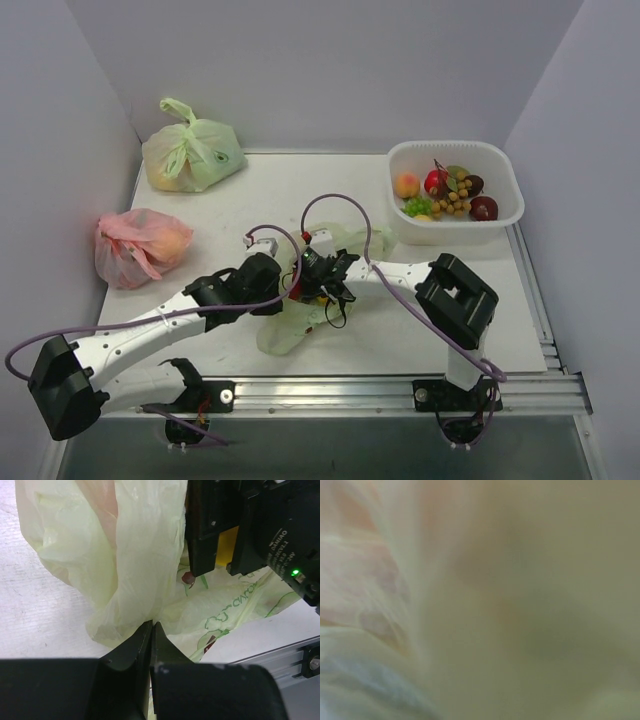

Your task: Untie the knot of the plastic bag and take out the fruit

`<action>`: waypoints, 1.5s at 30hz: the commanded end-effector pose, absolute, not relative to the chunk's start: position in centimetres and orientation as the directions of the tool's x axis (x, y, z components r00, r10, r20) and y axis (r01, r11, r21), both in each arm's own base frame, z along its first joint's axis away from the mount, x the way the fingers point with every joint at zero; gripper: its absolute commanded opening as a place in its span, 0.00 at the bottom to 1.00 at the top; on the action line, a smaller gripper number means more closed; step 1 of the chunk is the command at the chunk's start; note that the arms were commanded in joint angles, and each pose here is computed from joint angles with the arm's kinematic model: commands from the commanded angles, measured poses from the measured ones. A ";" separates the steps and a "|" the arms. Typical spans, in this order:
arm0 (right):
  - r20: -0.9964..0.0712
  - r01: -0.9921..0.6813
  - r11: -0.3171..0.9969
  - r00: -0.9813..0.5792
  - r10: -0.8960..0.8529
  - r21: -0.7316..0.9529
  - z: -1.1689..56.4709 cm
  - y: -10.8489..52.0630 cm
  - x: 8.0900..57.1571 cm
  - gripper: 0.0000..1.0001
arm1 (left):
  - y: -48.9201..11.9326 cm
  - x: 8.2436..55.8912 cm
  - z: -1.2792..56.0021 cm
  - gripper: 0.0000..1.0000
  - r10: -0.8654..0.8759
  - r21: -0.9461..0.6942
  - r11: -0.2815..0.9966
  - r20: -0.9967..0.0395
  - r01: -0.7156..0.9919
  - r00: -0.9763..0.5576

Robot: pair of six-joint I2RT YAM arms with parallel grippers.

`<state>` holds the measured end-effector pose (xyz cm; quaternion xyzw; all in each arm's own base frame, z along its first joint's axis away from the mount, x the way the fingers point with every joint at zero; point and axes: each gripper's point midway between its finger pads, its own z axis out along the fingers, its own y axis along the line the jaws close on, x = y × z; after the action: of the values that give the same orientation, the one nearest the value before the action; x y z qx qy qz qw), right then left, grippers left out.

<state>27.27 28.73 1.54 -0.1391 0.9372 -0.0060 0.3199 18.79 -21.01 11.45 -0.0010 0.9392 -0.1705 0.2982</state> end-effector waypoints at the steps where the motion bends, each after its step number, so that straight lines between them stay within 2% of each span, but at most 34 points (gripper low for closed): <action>1: -0.602 -0.239 0.963 -0.753 -0.266 -0.127 3.0 27.9 27.4 0.69 | -21.9 19.3 12.7 0.00 -0.113 -0.345 0.932 -0.563 0.108 -0.819; 2: -0.611 -0.247 0.962 -0.746 -0.264 -0.114 3.8 28.0 27.3 0.63 | -21.8 19.4 12.7 0.00 -0.113 -0.340 0.934 -0.565 0.106 -0.817; 3: -0.619 -0.254 0.962 -0.741 -0.262 -0.103 4.3 28.0 27.3 0.51 | -21.8 19.5 12.8 0.00 -0.115 -0.340 0.935 -0.566 0.104 -0.817; 6: -0.644 -0.312 0.948 -0.713 -0.279 -0.066 6.5 28.5 27.0 0.35 | -21.7 20.0 13.0 0.00 -0.124 -0.334 0.938 -0.572 0.093 -0.811; 9: -0.681 -0.388 0.922 -0.674 -0.287 -0.005 9.6 29.3 26.4 0.30 | -21.5 20.8 13.3 0.00 -0.137 -0.333 0.940 -0.575 0.078 -0.807; 19: -0.821 -0.639 0.758 -0.496 -0.281 0.127 20.8 31.2 24.3 0.29 | -20.0 25.5 15.8 0.00 -0.165 -0.313 0.948 -0.630 0.054 -0.759; 25: -0.908 -0.685 0.705 -0.393 -0.145 0.184 29.7 30.1 25.7 0.30 | -19.8 27.4 16.9 0.00 -0.149 -0.302 0.950 -0.649 0.073 -0.746; 32: -0.958 -0.582 0.792 -0.285 0.014 0.185 36.8 23.8 30.8 0.34 | -20.0 27.6 17.2 0.00 -0.133 -0.305 0.947 -0.660 0.102 -0.739; 34: -0.962 -0.481 0.859 -0.269 0.043 0.173 37.1 20.4 33.3 0.34 | -20.0 27.5 17.1 0.00 -0.128 -0.305 0.946 -0.662 0.109 -0.738; 36: -0.957 -0.342 0.924 -0.279 0.075 0.172 36.0 16.3 36.0 0.35 | -19.9 27.5 17.2 0.00 -0.121 -0.301 0.946 -0.668 0.118 -0.734; 40: -0.937 -0.150 0.962 -0.300 0.178 0.230 33.3 10.6 39.9 0.35 | -19.8 27.5 17.4 0.00 -0.119 -0.301 0.945 -0.683 0.129 -0.721; 45: -0.891 -0.024 0.961 -0.380 0.246 0.276 28.1 7.0 43.9 0.38 | -19.8 27.1 17.6 0.00 -0.112 -0.310 0.938 -0.691 0.154 -0.714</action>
<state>41.83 7.98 29.67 0.0401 0.8218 0.1179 0.5560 26.47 -19.31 15.71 0.0025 0.9261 -0.1489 0.3467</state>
